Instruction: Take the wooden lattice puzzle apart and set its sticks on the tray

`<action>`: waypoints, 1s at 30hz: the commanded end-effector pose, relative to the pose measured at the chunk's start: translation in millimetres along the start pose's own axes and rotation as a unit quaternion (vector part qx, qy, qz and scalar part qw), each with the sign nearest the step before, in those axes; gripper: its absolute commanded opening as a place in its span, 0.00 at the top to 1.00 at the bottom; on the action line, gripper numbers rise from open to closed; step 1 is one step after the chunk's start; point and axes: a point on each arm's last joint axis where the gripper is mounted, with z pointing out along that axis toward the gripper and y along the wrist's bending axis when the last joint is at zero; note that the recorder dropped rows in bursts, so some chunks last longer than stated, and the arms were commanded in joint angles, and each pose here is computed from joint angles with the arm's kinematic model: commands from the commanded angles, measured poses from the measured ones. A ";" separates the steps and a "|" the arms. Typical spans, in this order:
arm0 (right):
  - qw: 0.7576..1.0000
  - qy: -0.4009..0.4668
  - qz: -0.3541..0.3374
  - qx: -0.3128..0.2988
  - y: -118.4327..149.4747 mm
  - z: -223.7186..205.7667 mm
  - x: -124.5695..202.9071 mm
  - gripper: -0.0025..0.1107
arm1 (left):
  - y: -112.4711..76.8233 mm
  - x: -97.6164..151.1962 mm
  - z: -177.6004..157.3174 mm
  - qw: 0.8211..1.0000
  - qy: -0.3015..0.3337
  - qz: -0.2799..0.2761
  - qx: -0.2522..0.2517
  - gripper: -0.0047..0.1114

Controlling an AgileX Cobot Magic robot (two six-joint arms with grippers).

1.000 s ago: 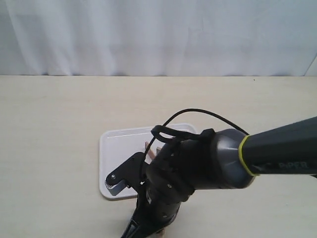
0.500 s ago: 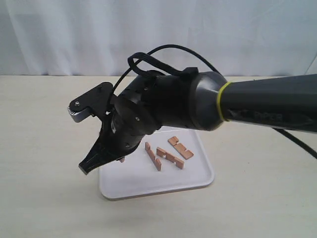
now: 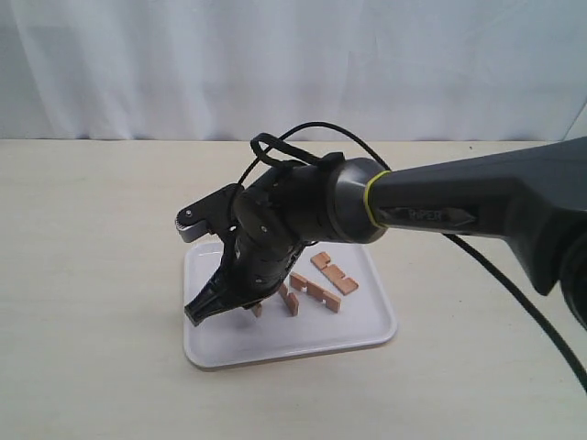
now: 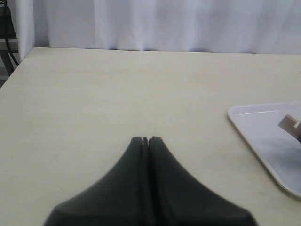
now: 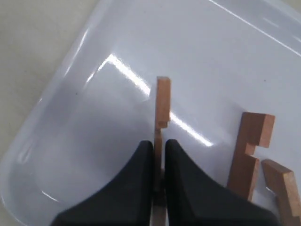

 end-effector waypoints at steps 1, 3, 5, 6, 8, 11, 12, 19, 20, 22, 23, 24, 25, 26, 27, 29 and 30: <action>1.000 -0.009 0.005 -0.002 -1.3 -1.0 -3.3 0.79 | 0.2 0.0 0.2 1.000 -0.003 0.003 -0.001 0.96; 1.000 -0.009 0.005 -0.002 -1.3 -1.0 -3.3 0.70 | 0.2 0.0 0.2 1.000 -0.003 0.003 -0.001 0.96; 1.000 -0.013 0.005 -0.002 -1.5 -3.2 -4.3 0.61 | 0.2 0.0 0.2 1.000 -0.003 0.003 -0.001 0.96; 1.000 -0.016 0.006 -0.002 -1.6 -5.3 -5.0 0.58 | 0.2 0.0 0.2 1.000 -0.003 0.003 -0.001 0.96; 1.000 -0.026 0.007 -0.003 -2.3 -13.2 -7.8 0.55 | 0.2 0.0 0.2 1.000 -0.003 0.003 -0.001 0.96; 0.999 -0.043 0.009 -0.004 -4.0 -31.0 -12.4 0.55 | 0.2 0.0 0.2 1.000 -0.003 0.003 -0.001 0.96; 0.999 -0.050 0.010 -0.004 -4.8 -38.9 -14.1 0.55 | 0.2 0.0 0.2 1.000 -0.003 0.003 -0.001 0.96; 0.998 -0.069 0.003 0.002 -11.4 -93.3 -16.7 0.55 | 0.2 0.0 0.2 1.000 -0.003 0.003 -0.001 0.96; 0.998 -0.068 0.003 0.004 -12.4 -97.8 -15.9 0.55 | 0.2 0.0 0.2 1.000 -0.003 0.003 -0.001 0.96; 0.998 -0.055 -0.003 0.012 -14.4 -104.0 -13.0 0.62 | 0.2 0.0 0.2 1.000 -0.003 0.003 -0.001 0.96; 0.999 -0.047 -0.006 0.017 -15.6 -105.8 -11.4 0.67 | 0.2 0.0 0.2 1.000 -0.003 0.003 -0.001 0.96; 0.999 -0.030 -0.006 0.020 -16.1 -104.9 -7.9 0.75 | 0.2 0.0 0.2 1.000 -0.003 0.003 -0.001 0.96; 1.000 -0.008 -0.020 0.022 -16.1 -100.8 -2.0 0.86 | 0.2 0.0 0.2 1.000 -0.003 0.003 -0.001 0.96; 0.999 0.014 -0.030 0.022 -17.2 -96.9 4.1 0.94 | 0.2 0.0 0.2 1.000 -0.003 0.003 -0.001 0.96; 0.999 0.038 -0.027 0.019 -21.1 -90.8 11.2 0.94 | 0.2 0.0 0.2 1.000 -0.003 0.003 -0.001 0.96; 0.997 0.076 -0.013 0.003 -29.6 -83.1 19.9 0.94 | 0.2 0.0 0.2 1.000 -0.003 0.003 -0.001 0.96; 0.996 0.091 -0.005 -0.007 -34.8 -80.5 23.9 0.94 | 0.2 0.0 0.2 1.000 -0.003 0.003 -0.001 0.96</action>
